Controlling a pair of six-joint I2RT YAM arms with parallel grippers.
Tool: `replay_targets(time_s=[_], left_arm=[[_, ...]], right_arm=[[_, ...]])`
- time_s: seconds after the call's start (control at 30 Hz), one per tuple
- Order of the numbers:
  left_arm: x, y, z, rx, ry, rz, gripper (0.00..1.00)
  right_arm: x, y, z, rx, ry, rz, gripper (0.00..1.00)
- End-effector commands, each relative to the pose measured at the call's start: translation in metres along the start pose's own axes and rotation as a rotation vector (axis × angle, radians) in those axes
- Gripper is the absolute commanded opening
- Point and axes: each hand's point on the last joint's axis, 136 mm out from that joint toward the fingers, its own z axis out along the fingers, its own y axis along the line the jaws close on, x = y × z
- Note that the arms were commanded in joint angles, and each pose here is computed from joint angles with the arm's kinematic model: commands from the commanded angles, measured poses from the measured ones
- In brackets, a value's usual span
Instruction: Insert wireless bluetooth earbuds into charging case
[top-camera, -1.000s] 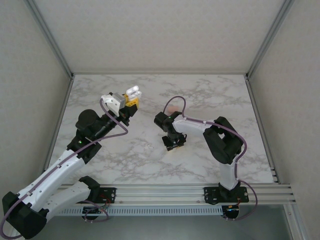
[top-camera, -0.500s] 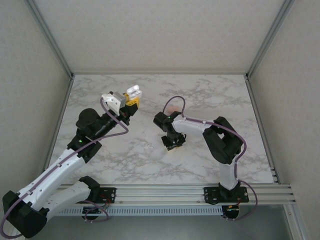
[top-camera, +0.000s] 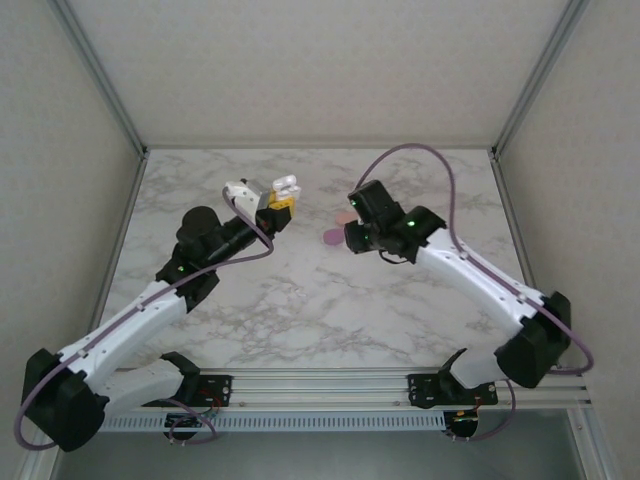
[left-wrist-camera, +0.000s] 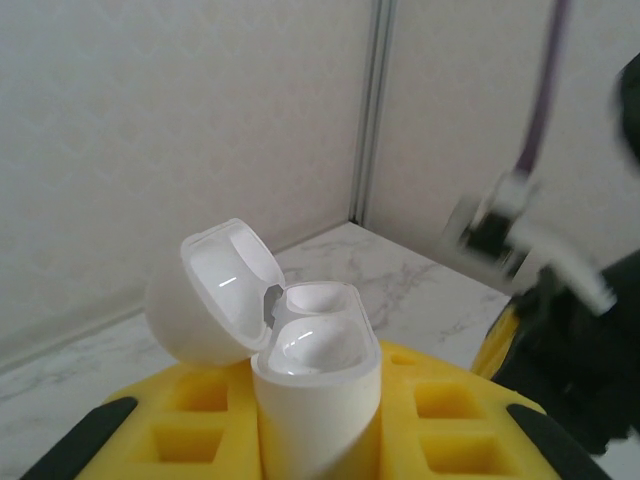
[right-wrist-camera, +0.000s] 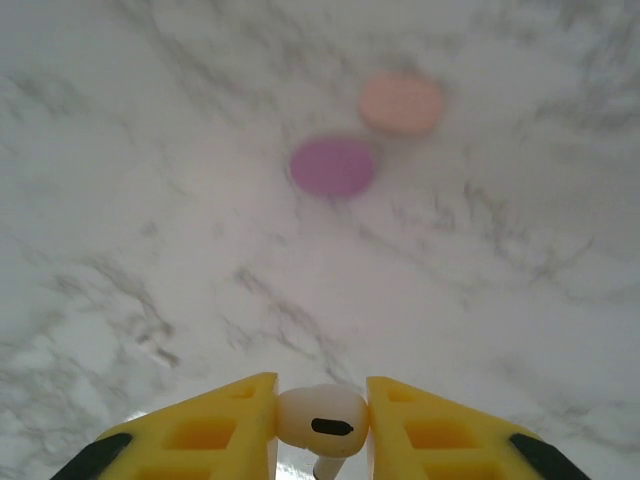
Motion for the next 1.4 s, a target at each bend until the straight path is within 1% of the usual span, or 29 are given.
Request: replay_targets(time_s=[0.0,0.1,0.2,0.33,0.57,0.67,1.07,1.37], left_arm=[[-0.031,-0.016,0.010,0.083,-0.093,-0.017,0.06],[-0.026,-0.024,0.020,0.127,-0.090,-0.026,0.06],[-0.022,-0.033,0.030,0.171,-0.096,-0.029,0.06],[-0.016,-0.044,0.040,0.221,-0.088,-0.028,0.05],[-0.012,-0.050,0.049,0.249,-0.078,-0.019,0.05],[-0.011,-0.052,0.050,0.257,-0.074,-0.018,0.05],[-0.014,-0.057,0.051,0.275,-0.073,-0.019,0.05],[-0.017,-0.060,0.049,0.287,-0.077,-0.017,0.05]], right_arm=[[-0.043,-0.003,-0.034,0.005,-0.195,-0.021,0.26],[-0.069,0.002,-0.067,-0.045,-0.341,-0.017,0.27],[-0.088,0.007,-0.091,-0.093,-0.458,-0.019,0.27],[-0.103,0.017,-0.109,-0.151,-0.532,-0.028,0.27],[-0.112,0.039,-0.117,-0.271,-0.561,-0.034,0.28],[-0.115,0.044,-0.118,-0.297,-0.567,-0.031,0.28],[-0.120,0.055,-0.110,-0.343,-0.558,-0.022,0.28],[-0.123,0.054,-0.103,-0.320,-0.560,-0.028,0.28]])
